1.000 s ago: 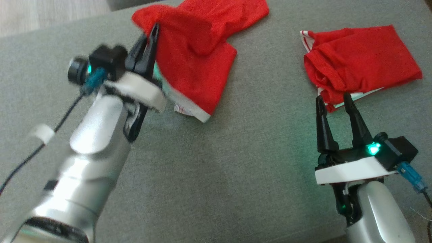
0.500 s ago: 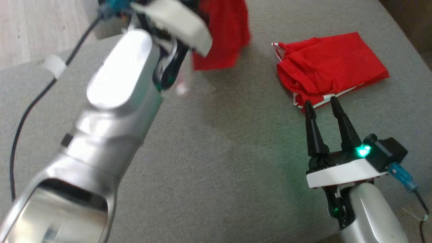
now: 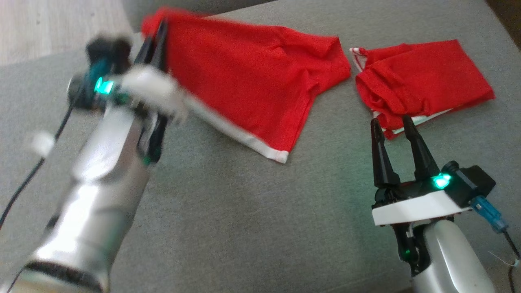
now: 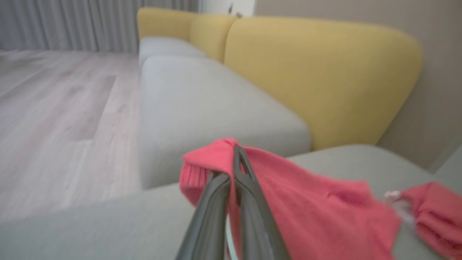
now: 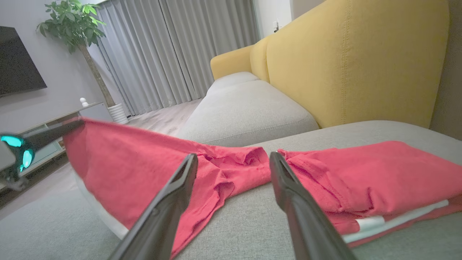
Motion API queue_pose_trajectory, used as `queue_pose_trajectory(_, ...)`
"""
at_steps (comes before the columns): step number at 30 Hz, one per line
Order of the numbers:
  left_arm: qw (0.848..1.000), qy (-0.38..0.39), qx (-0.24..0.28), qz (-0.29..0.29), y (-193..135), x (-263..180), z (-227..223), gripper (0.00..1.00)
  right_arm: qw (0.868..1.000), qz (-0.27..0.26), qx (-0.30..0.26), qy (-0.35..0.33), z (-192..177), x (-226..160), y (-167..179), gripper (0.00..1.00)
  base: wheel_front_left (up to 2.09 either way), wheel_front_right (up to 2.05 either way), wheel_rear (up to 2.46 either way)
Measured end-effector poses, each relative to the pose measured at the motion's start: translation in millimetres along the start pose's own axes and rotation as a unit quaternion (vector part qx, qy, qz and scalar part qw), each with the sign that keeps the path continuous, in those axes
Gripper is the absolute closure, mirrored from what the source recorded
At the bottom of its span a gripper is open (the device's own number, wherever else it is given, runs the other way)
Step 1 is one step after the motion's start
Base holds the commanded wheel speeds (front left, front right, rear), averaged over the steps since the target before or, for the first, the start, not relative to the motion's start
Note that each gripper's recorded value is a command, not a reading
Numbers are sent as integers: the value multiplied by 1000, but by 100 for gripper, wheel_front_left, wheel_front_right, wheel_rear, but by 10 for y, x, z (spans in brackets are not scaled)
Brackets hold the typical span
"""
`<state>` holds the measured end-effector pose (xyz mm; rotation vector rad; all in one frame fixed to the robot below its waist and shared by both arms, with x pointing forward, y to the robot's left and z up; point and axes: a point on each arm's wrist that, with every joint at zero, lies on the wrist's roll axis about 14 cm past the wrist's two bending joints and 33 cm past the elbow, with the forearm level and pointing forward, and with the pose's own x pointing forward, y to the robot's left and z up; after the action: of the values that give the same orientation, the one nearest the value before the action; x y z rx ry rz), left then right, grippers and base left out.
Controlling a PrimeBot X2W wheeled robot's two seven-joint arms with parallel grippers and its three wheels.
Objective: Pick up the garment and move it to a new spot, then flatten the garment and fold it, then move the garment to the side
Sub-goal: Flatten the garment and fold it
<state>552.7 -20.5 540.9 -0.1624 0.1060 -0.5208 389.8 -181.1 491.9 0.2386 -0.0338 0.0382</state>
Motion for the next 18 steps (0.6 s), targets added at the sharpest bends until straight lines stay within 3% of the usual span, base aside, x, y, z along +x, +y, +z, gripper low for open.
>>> queue_pose_trajectory(4,993,99,4,68,568,-396,-796,100,1000,10,-3,12,-91,61,53,0,0,0,0)
queue_pose_trajectory(7,983,143,8,110,865,-647,-1116,100,1000,20,-7,19,-151,102,108,0,0,0,0)
queue_pose_trajectory(8,981,152,9,118,923,-701,-1170,55,999,23,-8,21,-165,116,127,0,0,0,0)
queue_pose_trajectory(9,980,157,10,123,964,-743,-1204,0,999,26,-10,22,-177,127,146,0,0,0,0)
queue_pose_trajectory(18,986,80,24,143,1103,-849,-923,0,998,55,-20,27,-232,215,321,0,0,0,0)
